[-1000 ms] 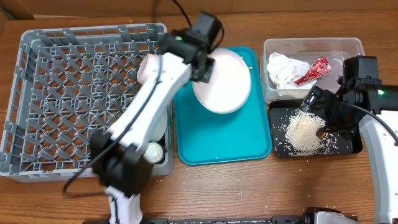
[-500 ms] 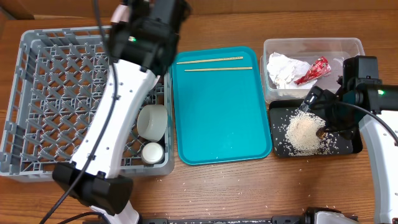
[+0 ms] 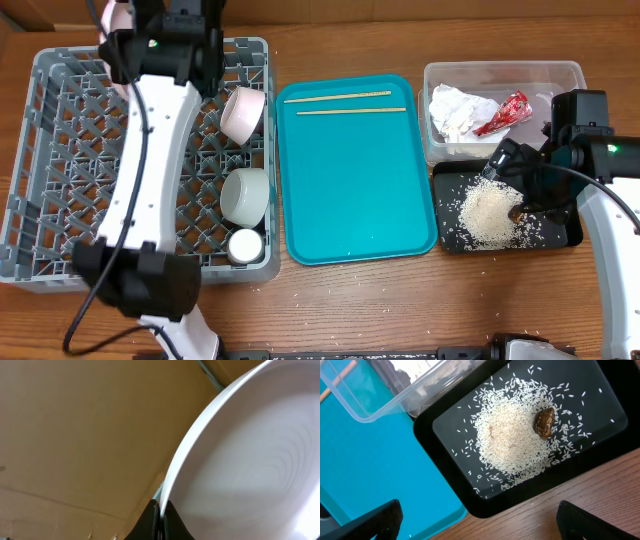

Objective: Sort waste into correct bins and load items into the dishwasher
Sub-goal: 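Lift the white plate and stand it upright in the dish rack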

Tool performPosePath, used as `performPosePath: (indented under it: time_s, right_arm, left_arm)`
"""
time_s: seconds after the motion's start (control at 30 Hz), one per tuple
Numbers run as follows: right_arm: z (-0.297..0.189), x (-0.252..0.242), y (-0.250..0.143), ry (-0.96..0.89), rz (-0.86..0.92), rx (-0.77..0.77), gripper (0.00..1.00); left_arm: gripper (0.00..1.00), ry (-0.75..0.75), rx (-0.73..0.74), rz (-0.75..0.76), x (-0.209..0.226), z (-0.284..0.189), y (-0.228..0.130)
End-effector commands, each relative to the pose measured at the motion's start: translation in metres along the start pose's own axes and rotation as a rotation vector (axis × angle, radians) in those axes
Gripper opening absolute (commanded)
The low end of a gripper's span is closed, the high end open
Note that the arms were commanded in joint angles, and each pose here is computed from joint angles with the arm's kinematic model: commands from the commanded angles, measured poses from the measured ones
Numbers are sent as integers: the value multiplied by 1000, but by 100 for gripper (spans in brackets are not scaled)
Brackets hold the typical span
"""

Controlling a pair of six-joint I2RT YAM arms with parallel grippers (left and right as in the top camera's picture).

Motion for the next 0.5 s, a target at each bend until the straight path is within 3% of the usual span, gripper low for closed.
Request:
performPosePath:
  time_s: [0.0,0.27,0.47]
  right_arm:
    - [-3,-1,1,-5,2,-20,100]
    - [-3,-1,1,-5,2,-20,100]
    - [-3,-1,1,-5,2,-20,100]
  left_arm:
    - [4,15,16,45,-31,14,-12]
    - [4,58,30,-21,-61,28,-29]
    - [4,-25,95,-34,-79,32,-41]
Point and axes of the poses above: each gripper's point midway between its finger pads, its own z axis out along the fingers, its own x axis along the line the jaws close on, y = z × x, the point moved 10 cm from there along -z, back along the fingers, and after that the axes turned 13 degrees about -z, right-handed, at the moved point
